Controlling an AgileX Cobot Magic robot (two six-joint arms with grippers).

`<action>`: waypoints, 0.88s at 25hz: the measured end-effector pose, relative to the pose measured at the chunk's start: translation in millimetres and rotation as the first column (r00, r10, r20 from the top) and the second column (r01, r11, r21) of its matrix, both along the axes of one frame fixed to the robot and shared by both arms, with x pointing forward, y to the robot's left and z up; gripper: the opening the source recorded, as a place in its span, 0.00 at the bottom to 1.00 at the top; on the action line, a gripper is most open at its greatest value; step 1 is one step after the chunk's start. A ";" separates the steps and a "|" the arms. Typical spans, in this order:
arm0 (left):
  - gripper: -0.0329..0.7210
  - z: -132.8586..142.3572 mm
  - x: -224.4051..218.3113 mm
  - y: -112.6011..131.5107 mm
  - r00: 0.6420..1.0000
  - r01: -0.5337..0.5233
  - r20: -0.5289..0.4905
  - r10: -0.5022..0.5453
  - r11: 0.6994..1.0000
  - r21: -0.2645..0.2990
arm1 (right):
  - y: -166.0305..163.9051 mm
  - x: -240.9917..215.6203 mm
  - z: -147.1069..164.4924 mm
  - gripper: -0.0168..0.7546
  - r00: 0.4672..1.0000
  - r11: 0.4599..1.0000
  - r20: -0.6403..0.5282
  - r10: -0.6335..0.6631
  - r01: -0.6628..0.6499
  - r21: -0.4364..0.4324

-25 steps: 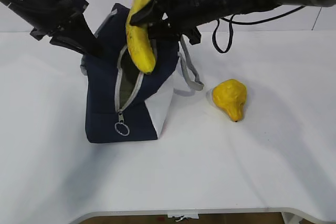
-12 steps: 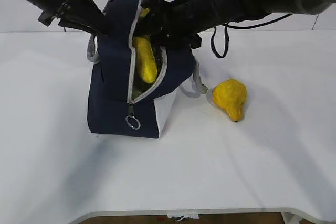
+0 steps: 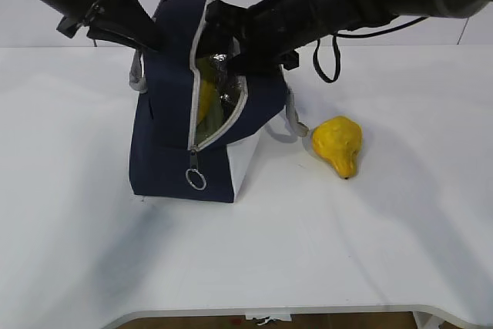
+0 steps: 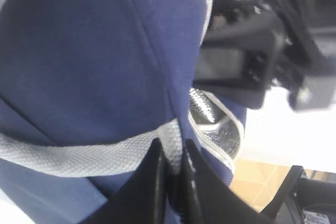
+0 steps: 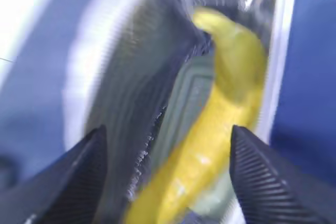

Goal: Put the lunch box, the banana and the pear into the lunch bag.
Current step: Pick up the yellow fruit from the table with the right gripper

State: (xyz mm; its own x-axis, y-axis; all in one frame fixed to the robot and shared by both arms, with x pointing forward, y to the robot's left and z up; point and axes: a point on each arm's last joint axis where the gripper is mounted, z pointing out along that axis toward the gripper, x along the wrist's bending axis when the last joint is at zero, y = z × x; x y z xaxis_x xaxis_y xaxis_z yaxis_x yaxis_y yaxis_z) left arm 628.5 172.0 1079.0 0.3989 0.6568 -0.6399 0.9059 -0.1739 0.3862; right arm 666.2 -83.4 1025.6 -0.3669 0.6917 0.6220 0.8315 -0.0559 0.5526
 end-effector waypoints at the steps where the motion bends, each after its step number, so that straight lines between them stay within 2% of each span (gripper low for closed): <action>1: 0.06 -0.1 0.0 0.1 1.000 0.000 0.000 0.000 1.000 0.002 | -2.0 -1.9 5.0 0.74 1.000 1.000 0.017 0.011 -0.011 -0.018; 6: 0.06 -0.4 0.0 0.4 1.000 0.001 0.001 -0.001 1.000 0.006 | -22.5 -10.5 34.8 0.75 0.997 0.994 0.076 0.034 -0.025 -0.109; 10: 0.06 -0.5 0.0 0.5 1.000 0.001 0.001 -0.001 1.000 0.008 | -44.0 -20.9 43.7 0.75 0.998 0.967 0.025 0.051 -0.043 -0.251; 12: 0.06 -0.5 0.0 0.5 1.000 0.001 0.001 -0.001 1.000 0.008 | -53.3 -26.1 43.3 0.75 0.998 0.939 -0.013 0.058 -0.059 -0.338; 16: 0.06 -0.5 0.0 0.5 1.000 0.001 0.001 -0.001 1.000 0.008 | -63.8 -35.2 41.7 0.75 0.993 0.888 -0.103 0.049 -0.091 -0.451; 20: 0.06 -0.5 0.0 0.5 1.000 0.001 0.001 -0.001 1.000 0.008 | -74.5 -40.4 36.9 0.75 0.983 0.831 -0.182 -0.003 -0.099 -0.547; 22: 0.06 -0.5 0.0 0.5 1.000 0.001 0.001 -0.001 1.000 0.008 | -82.6 -42.1 34.3 0.75 0.976 0.785 -0.208 -0.058 -0.084 -0.613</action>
State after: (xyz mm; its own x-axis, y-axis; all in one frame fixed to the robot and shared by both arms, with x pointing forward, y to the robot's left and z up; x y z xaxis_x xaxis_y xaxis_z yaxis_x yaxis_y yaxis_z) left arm 628.5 172.4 1078.5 0.4005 0.6616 -0.6340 0.9052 -0.1781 0.3860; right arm 624.1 -166.0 1059.9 -0.2928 0.9478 0.1259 0.9266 0.2488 0.2821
